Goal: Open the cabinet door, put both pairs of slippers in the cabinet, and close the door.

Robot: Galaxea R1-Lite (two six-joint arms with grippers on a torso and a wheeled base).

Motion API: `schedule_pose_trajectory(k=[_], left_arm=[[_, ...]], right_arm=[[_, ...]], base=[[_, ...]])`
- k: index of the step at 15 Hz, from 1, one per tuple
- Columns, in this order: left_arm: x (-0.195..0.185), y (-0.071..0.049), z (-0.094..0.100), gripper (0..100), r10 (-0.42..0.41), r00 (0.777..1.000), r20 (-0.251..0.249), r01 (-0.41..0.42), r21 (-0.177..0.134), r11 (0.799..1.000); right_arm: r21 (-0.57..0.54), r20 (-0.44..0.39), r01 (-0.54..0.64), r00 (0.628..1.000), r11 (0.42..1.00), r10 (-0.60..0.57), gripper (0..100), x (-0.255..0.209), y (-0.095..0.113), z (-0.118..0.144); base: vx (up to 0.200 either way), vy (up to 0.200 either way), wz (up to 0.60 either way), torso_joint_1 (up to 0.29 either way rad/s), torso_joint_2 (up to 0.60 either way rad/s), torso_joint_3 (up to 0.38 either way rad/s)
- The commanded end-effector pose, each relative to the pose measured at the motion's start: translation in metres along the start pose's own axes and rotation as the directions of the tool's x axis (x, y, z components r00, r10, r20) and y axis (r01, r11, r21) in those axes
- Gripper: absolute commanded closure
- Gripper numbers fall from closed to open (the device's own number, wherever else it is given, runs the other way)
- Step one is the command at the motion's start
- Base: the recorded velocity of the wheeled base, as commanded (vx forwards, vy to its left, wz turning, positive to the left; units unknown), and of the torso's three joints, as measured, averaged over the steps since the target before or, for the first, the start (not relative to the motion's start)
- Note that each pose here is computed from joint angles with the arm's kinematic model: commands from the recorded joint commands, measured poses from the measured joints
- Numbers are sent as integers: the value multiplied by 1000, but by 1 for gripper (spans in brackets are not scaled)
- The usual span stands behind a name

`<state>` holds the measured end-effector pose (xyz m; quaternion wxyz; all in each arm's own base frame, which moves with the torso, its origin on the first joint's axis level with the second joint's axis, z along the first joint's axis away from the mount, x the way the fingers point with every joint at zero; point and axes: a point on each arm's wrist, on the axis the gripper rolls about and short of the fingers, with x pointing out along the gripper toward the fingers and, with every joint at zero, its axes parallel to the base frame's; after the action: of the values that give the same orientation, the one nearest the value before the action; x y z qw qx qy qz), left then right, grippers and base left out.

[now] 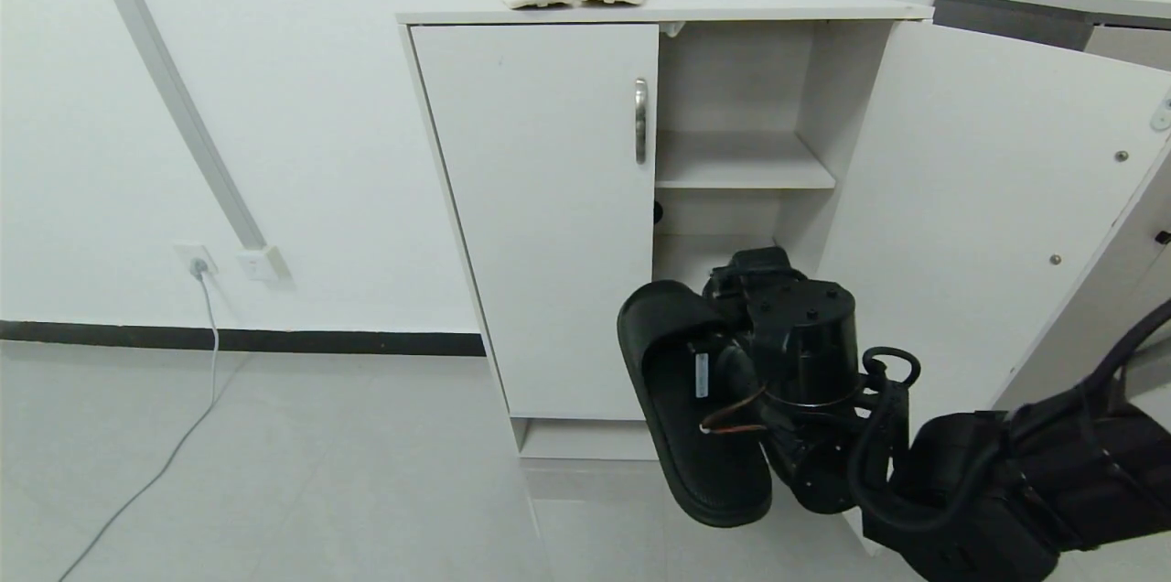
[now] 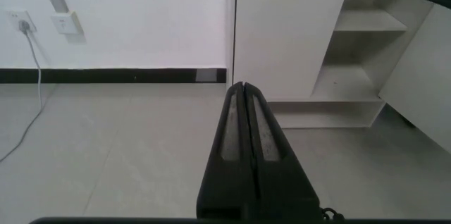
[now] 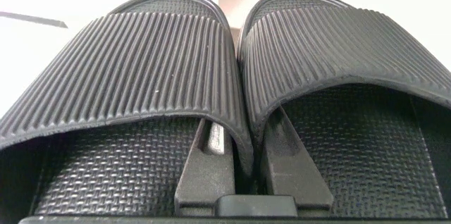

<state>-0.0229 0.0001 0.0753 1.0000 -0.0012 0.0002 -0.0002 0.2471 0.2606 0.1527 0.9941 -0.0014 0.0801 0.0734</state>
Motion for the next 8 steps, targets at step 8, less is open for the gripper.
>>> schedule_pose_trajectory(k=[8], left_arm=[[0,0,0,100,2,1000,-1,-2,-4,1000]], right_arm=[[9,23,162,986,987,-162,100,29,10,-8]], base=[[0,-150,0,2,3,2]])
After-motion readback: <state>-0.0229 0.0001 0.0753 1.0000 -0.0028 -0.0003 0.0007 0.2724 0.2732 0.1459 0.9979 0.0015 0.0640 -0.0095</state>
